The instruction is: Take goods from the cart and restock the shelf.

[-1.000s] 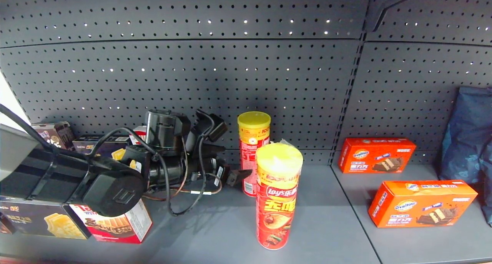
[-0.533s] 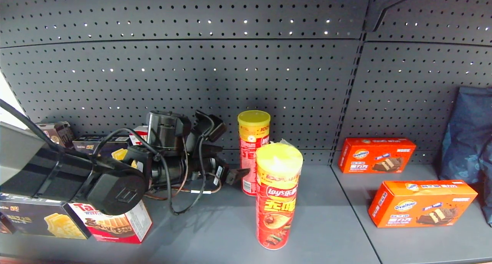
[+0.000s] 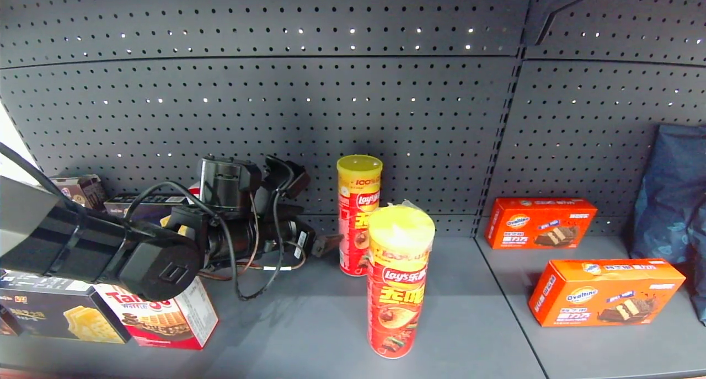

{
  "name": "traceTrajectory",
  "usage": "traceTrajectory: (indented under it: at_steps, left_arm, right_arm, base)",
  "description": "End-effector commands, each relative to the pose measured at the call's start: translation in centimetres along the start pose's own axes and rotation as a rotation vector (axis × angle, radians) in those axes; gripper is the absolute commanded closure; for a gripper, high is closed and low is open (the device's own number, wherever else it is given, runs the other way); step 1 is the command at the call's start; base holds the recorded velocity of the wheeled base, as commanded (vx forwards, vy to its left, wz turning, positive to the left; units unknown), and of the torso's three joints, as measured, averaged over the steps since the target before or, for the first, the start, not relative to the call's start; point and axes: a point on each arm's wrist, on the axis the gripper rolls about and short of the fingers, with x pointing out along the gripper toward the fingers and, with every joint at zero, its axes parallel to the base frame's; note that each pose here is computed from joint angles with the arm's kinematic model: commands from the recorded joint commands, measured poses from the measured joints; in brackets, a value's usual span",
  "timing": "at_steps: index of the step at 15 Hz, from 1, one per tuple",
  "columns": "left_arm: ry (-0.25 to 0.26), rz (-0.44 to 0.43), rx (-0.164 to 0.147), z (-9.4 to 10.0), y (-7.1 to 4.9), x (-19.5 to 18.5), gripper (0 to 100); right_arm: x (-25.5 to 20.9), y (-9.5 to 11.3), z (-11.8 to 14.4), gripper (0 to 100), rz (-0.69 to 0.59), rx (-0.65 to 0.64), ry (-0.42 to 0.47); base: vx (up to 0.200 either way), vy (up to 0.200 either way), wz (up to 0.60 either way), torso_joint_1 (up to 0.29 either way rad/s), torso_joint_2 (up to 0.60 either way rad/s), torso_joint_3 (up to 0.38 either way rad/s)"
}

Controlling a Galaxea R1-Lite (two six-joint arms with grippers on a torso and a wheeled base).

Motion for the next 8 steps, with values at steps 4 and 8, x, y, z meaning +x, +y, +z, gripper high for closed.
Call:
traceTrajectory:
  at_steps: [4,8]
  left_arm:
    - [-0.017,0.031,0.0,0.1,0.8,0.5,0]
    - [-0.029,0.053,0.003,0.3,1.1,1.2,0]
  right_arm:
    - [0.0,0.0,0.0,0,0.001,-0.001,0.001]
    - [0.0,0.0,0.0,0,0.001,0.001,0.001]
  base:
    - [0.0,0.0,0.0,0.0,0.0,0.0]
    - [0.0,0.0,0.0,0.0,0.0,0.0]
